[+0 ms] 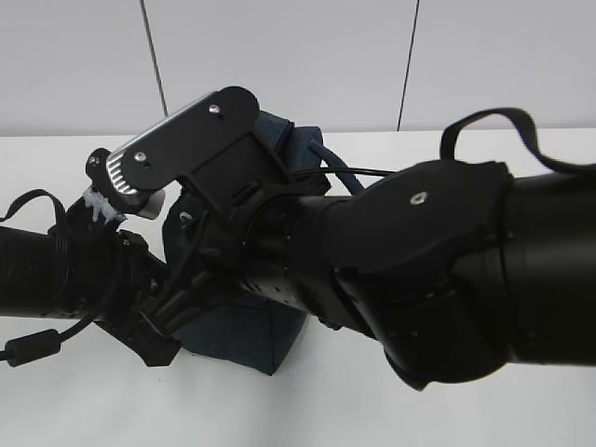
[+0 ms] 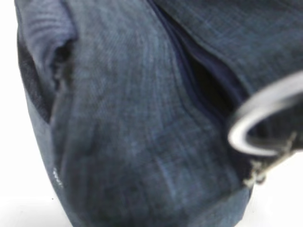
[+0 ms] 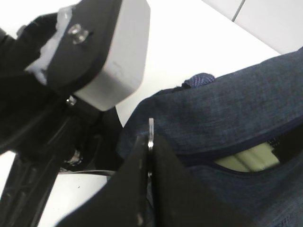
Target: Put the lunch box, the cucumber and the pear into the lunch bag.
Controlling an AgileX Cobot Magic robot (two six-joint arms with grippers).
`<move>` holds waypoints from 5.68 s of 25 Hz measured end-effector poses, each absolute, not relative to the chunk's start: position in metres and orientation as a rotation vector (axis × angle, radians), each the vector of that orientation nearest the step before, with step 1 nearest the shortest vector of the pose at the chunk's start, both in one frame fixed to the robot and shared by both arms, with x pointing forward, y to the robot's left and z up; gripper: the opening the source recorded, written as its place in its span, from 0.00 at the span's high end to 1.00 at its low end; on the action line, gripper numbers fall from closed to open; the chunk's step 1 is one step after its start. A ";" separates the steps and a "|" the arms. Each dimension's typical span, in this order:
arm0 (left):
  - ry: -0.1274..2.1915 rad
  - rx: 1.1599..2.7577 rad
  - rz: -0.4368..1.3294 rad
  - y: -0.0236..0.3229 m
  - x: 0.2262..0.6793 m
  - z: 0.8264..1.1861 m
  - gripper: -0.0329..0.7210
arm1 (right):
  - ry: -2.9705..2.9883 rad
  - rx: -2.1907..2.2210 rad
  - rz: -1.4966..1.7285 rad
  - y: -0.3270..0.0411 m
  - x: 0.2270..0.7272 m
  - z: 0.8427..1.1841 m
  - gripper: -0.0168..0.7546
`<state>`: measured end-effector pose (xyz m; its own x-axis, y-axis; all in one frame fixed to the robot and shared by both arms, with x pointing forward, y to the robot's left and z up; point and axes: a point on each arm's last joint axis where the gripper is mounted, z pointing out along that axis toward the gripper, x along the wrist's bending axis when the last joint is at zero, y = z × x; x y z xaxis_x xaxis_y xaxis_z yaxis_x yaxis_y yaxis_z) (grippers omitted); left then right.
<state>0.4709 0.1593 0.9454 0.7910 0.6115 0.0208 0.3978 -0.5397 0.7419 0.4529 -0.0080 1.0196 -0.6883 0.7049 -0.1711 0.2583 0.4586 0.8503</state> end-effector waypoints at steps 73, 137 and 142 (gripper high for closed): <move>1.099 1.698 0.341 0.140 0.527 1.041 0.51 | 2.009 1.187 1.486 -0.108 0.665 1.009 0.97; 1.097 1.616 0.381 0.146 0.520 1.068 0.86 | 1.937 1.398 1.436 -0.118 0.687 0.983 0.75; 1.121 1.641 0.358 0.143 0.526 1.055 0.57 | 1.903 1.341 1.441 -0.123 0.684 1.006 0.30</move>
<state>0.5261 0.1427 1.0553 0.5132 0.8064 -0.2938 0.4874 0.0079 0.8731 0.6839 -0.1232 1.0063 -0.4592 0.8601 0.2220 0.4467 0.0075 0.8947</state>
